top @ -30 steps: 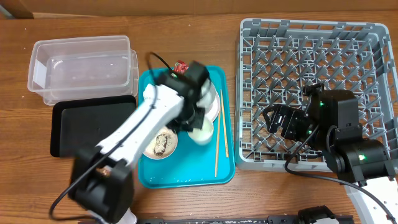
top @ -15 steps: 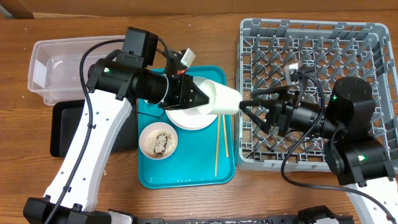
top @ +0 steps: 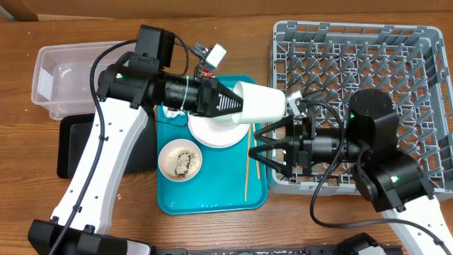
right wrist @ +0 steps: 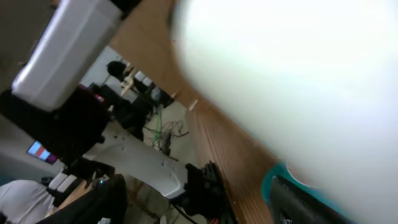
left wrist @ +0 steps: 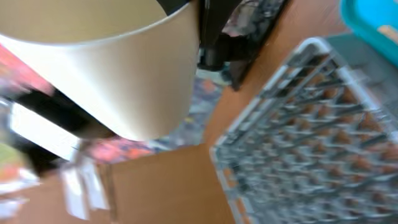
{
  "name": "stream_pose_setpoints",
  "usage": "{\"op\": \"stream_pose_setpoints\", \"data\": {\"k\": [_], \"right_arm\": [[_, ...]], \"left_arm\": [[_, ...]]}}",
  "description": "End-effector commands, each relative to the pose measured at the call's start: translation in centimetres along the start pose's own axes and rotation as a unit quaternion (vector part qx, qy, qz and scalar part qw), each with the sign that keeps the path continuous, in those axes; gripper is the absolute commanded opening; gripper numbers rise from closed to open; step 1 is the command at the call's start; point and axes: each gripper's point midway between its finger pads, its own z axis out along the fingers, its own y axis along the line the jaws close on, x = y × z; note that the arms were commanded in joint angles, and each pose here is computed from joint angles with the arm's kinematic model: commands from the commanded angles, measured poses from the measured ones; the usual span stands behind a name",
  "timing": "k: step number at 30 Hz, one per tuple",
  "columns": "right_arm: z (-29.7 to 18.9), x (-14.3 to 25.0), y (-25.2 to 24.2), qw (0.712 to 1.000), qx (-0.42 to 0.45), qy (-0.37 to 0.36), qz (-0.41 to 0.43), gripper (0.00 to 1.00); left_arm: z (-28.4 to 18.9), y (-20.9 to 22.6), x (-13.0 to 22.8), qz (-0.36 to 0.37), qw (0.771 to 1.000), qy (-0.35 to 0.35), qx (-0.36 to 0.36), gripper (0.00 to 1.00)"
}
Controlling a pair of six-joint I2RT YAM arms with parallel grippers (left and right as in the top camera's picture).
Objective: Sort waste into correct bins and load items into the dishwasher
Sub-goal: 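Lift the white cup with the left gripper and pass it to the right gripper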
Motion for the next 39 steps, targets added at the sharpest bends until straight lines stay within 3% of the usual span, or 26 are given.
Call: {"op": "stream_pose_setpoints", "data": {"k": [1, 10, 15, 16, 22, 32, 39], "right_arm": [[0.1, -1.3, -1.8, 0.999, 0.044, -0.025, -0.016, 0.74], [-1.0, -2.4, -1.9, 0.997, 0.045, -0.047, -0.031, 0.75], [-1.3, -2.7, 0.8, 0.996, -0.022, -0.041, -0.082, 0.91], [-1.2, -2.7, 1.1, 0.995, -0.028, -0.039, -0.085, 1.0], [-1.2, -1.8, 2.6, 0.99, -0.072, -0.02, -0.124, 1.0], [-2.4, -4.6, -0.2, 0.991, 0.009, -0.078, -0.112, 1.0], [-2.8, -5.2, 2.3, 0.985, -0.046, -0.078, -0.147, 1.0]], "left_arm": [[0.1, -4.0, 1.2, 0.039, 0.995, 0.022, 0.088, 0.04], [-0.3, -4.6, 1.3, 0.046, 0.994, 0.019, 0.094, 0.04], [-0.5, -5.2, 1.7, 0.064, 0.995, 0.013, 0.078, 0.04], [-0.4, -5.2, 1.8, 0.066, 0.995, 0.013, 0.073, 0.04], [0.0, -5.4, 2.2, 0.072, 0.995, 0.018, 0.065, 0.04], [0.3, -6.8, 3.4, 0.082, 0.993, 0.031, 0.074, 0.04], [-0.1, -6.7, 3.6, 0.102, 0.994, 0.015, 0.033, 0.04]]}}
